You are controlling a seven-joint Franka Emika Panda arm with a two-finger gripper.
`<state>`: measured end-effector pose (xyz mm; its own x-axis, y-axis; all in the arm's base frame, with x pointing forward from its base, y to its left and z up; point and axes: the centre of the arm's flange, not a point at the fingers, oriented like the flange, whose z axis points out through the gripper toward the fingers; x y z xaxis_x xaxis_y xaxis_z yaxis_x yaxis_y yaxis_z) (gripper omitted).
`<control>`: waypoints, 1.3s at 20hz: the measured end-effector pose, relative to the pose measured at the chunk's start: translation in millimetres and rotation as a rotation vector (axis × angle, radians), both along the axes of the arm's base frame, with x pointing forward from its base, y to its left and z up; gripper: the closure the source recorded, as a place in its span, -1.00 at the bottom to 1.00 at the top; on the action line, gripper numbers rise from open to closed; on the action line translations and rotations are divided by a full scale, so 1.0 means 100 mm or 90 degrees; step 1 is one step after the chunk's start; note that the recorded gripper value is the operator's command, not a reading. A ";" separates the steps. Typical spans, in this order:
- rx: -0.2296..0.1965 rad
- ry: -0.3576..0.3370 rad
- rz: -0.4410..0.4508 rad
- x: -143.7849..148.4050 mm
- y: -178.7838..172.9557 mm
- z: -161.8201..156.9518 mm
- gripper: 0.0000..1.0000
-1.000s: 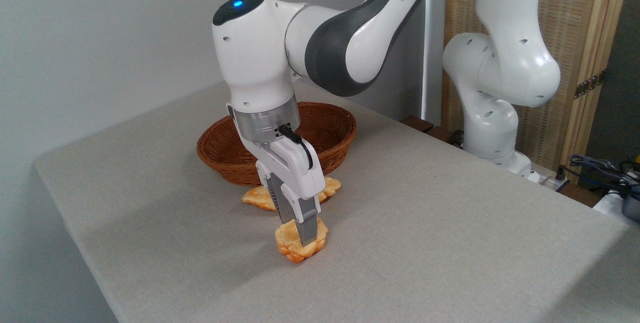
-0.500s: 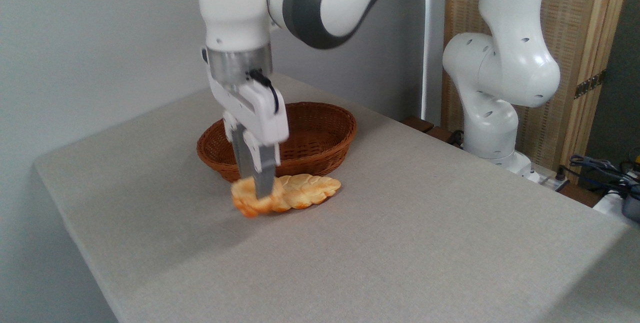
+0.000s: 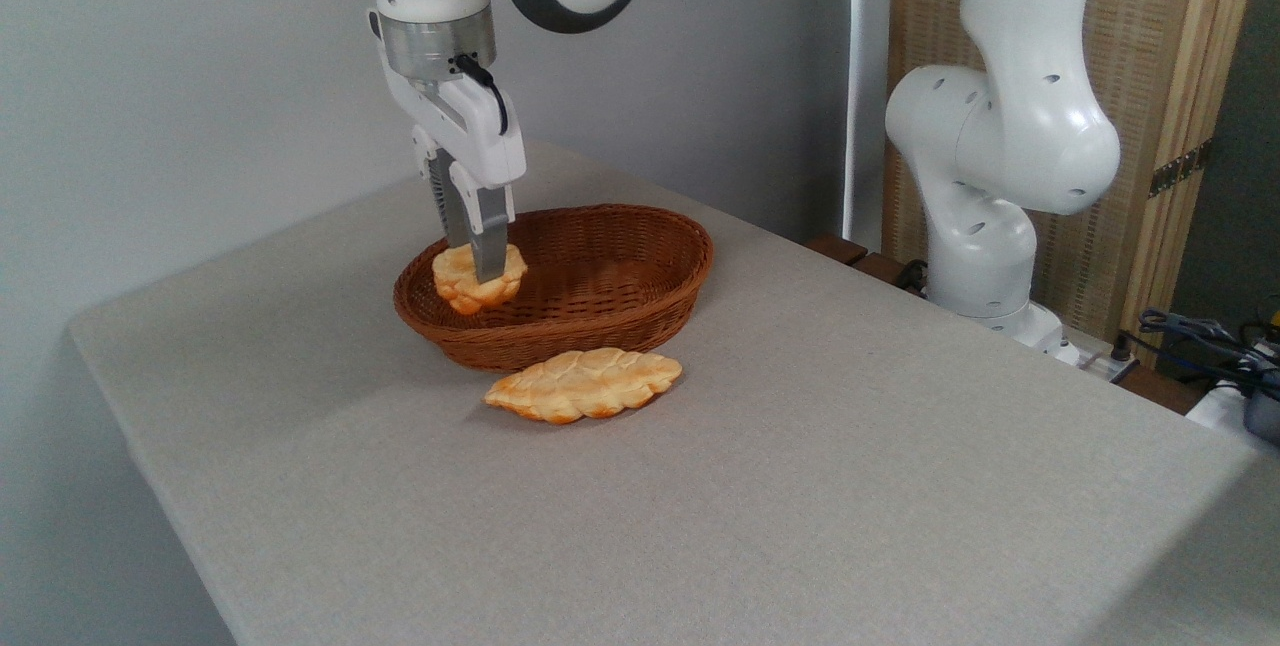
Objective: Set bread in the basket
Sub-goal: 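Lower the small bread into the basket, then open the gripper to release the bread and lift away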
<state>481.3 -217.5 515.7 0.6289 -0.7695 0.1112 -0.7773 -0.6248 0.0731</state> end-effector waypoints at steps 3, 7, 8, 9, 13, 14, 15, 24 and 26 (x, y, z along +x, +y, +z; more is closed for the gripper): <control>0.015 0.034 -0.029 -0.14 -0.21 -0.10 -0.81; 0.025 0.064 -0.058 -0.22 -0.43 -0.34 -1.00; 0.026 0.069 -0.063 -0.23 -0.47 -0.38 -1.00; 0.027 0.073 -0.067 -0.24 -0.50 -0.41 -1.00; 0.028 0.079 -0.073 -0.25 -0.54 -0.46 -1.00; 0.028 0.079 -0.073 -0.25 -0.54 -0.46 -1.00; 0.028 0.079 -0.073 -0.25 -0.54 -0.46 -1.00; 0.003 0.025 0.004 0.03 -0.03 0.02 -1.00; -0.003 0.007 0.035 0.14 0.22 0.16 -1.00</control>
